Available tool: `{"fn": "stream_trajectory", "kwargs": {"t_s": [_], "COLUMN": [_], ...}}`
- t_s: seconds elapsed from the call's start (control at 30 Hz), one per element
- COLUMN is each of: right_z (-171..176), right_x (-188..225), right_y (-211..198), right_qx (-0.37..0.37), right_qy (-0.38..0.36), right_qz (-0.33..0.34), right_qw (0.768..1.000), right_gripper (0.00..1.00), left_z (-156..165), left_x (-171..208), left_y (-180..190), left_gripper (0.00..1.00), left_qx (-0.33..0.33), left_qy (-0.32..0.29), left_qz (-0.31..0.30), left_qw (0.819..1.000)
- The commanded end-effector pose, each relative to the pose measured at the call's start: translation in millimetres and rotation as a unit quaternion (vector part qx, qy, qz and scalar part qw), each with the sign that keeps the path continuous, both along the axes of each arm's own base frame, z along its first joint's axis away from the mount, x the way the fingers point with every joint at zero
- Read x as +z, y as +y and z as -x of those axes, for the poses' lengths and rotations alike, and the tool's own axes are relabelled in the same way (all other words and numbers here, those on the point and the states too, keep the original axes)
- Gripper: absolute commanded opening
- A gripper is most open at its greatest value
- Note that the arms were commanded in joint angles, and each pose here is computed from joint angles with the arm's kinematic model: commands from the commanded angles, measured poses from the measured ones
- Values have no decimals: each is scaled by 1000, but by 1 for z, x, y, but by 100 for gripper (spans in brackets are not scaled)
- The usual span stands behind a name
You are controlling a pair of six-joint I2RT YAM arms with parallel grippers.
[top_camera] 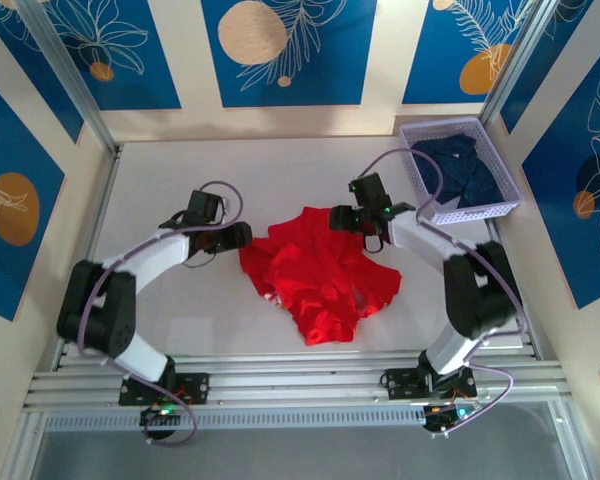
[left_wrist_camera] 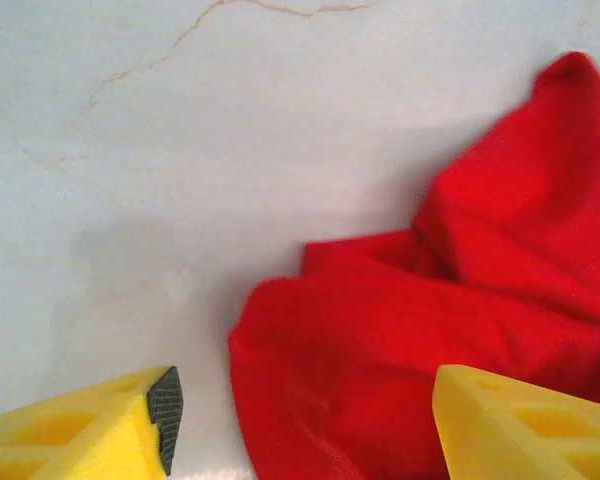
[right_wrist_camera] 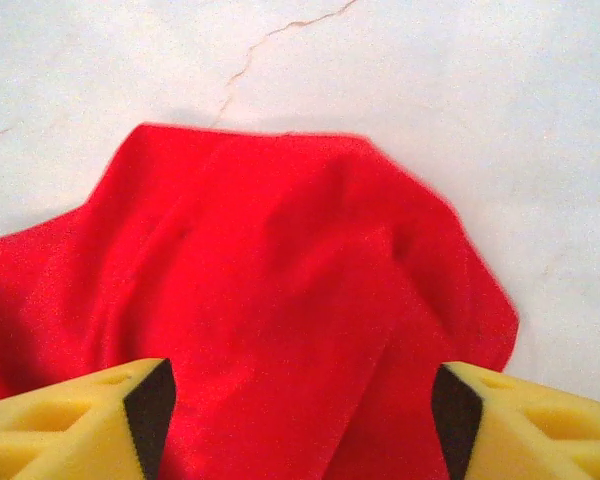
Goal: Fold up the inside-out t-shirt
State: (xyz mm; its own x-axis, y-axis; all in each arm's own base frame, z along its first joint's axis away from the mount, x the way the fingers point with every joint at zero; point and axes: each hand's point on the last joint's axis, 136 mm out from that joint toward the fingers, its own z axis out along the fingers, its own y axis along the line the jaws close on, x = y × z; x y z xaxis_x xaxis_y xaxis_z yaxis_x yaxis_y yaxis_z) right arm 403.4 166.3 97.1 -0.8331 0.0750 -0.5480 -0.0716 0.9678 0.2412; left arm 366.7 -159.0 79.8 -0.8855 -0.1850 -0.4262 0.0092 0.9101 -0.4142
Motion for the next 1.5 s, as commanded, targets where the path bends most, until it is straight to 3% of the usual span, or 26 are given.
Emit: {"fn": "stream_trajectory", "kwargs": {"t_s": [0.0, 0.17, 0.27, 0.37, 0.47, 0.53, 0.57, 0.67, 0.8, 0.9, 1.0, 1.13, 1.17, 1.23, 1.27, 1.33, 1.47], "right_z": [-21, -26, -30, -41, -56, -68, -74, -86, -80, -57, -23, 23, 34, 54, 66, 85, 115], "right_x": [-15, -54, -61, -59, -39, -12, 7, 74, 178, 239, 267, 253, 239, 202, 178, 137, 90], "right_y": [-3, 11, 22, 28, 34, 34, 35, 31, 23, 12, 1, -18, -25, -36, -41, -50, -55], "right_qx": [1, 13, 21, 31, 47, 52, 57, 70, 89, 99, 106, 91, 78, 52, 42, 22, 13], "right_qy": [23, 88, 100, 93, 65, 27, 2, -75, -185, -245, -284, -297, -288, -256, -231, -183, -127], "right_qz": [8, -7, -32, -48, -72, -81, -86, -100, -118, -115, -105, -92, -90, -91, -88, -78, -77], "right_qw": [1000, 996, 994, 994, 994, 995, 995, 990, 972, 958, 947, 946, 950, 961, 968, 980, 989], "right_gripper": [73, 72, 60, 36, 14, 3, 0, 0, 0, 0, 0, 3, 10, 32, 43, 53, 63], "left_z": [-28, -26, -22, -22, -25, -31, -38, -62, -77, -57, -22, 37, 53, 78, 91, 112, 135], "left_x": [6, -18, -26, -35, -36, -29, -19, 42, 170, 257, 298, 293, 282, 250, 227, 179, 115], "left_y": [-24, -54, -66, -69, -80, -87, -87, -77, -62, -58, -57, -74, -79, -88, -91, -93, -80], "left_gripper": [69, 69, 60, 44, 19, 2, 0, 0, 0, 0, 0, 0, 0, 3, 16, 37, 50], "left_qx": [-23, -62, -72, -72, -91, -103, -102, -99, -110, -126, -146, -211, -228, -256, -271, -288, -268], "left_qy": [-15, 27, 40, 52, 55, 52, 41, -30, -167, -259, -308, -321, -318, -294, -269, -206, -127], "left_qz": [37, 72, 91, 98, 121, 147, 161, 169, 155, 165, 180, 195, 189, 175, 168, 155, 126], "left_qw": [999, 995, 992, 991, 987, 982, 981, 980, 967, 943, 923, 902, 901, 904, 909, 922, 947]}}
